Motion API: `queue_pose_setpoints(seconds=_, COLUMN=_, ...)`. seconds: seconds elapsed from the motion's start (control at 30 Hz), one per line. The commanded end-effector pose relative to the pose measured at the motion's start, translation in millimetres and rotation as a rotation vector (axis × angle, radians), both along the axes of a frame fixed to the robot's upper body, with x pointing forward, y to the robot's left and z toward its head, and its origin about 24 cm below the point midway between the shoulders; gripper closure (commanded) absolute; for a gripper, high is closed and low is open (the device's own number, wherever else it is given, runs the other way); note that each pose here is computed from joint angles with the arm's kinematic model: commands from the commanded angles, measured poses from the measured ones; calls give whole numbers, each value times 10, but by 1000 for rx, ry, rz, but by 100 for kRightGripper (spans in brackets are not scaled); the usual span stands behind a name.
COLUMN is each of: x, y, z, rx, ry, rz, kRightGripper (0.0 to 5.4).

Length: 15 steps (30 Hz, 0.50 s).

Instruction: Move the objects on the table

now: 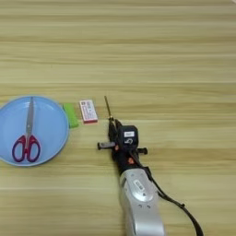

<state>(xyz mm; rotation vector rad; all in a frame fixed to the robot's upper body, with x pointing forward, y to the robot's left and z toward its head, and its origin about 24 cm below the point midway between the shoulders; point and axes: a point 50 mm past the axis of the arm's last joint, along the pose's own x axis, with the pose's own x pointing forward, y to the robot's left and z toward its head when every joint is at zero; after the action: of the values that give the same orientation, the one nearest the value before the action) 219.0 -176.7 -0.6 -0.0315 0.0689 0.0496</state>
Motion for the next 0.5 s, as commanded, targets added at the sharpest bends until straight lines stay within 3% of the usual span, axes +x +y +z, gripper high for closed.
queue_pose_setpoints(seconds=0.03, x=53, y=-51, z=110, rx=-33, ry=-33, rz=-12, kRightGripper=495)
queue_pose_setpoints(seconds=0.5, x=-58, y=-252, z=84, rx=-66, ry=18, rz=-70, kRightGripper=495)
